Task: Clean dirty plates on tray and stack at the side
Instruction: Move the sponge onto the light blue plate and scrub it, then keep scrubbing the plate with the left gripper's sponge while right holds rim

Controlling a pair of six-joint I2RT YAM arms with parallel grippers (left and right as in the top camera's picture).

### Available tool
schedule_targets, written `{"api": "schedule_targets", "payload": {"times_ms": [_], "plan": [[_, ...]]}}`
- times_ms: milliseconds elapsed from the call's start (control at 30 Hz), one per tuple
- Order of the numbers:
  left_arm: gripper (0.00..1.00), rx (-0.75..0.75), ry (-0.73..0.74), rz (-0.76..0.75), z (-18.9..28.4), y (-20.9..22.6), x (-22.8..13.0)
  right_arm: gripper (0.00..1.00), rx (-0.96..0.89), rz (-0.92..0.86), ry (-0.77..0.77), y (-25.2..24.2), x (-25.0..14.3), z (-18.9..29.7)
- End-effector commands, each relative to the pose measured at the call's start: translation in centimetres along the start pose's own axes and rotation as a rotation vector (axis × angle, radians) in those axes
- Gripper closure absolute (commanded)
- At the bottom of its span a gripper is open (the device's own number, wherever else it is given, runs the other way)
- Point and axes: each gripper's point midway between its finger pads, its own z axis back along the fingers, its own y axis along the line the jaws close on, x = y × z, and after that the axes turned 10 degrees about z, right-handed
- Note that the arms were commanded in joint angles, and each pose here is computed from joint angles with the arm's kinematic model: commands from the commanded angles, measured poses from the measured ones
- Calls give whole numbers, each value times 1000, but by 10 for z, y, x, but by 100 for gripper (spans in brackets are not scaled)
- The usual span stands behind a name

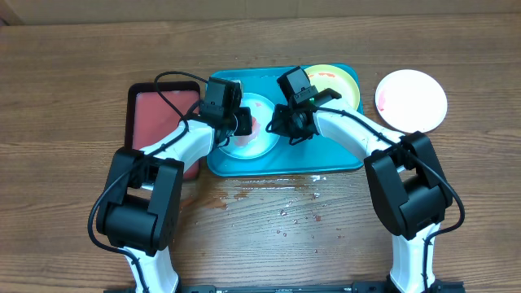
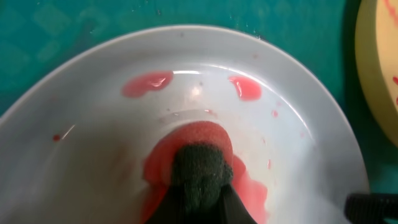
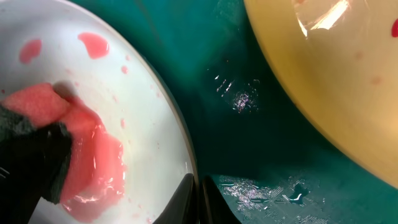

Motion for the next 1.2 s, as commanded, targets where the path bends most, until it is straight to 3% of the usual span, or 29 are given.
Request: {"api": "schedule_targets", "payload": {"times_ms": [0, 300, 567, 767, 1167], "plan": [[96, 0, 125, -76, -6, 6, -33, 96, -27, -1, -6, -7, 1, 1], [96, 280, 191, -103, 9, 58, -50, 96, -27, -1, -6, -7, 1, 1], [96, 456, 89, -131, 26, 74, -12, 96, -27, -1, -6, -7, 1, 1], [96, 415, -21, -129, 22, 60, 17, 96, -28, -2, -2, -7, 0, 1], [96, 172, -35, -122, -8, 21, 21, 96, -23, 28, 12, -6, -3, 1]]}}
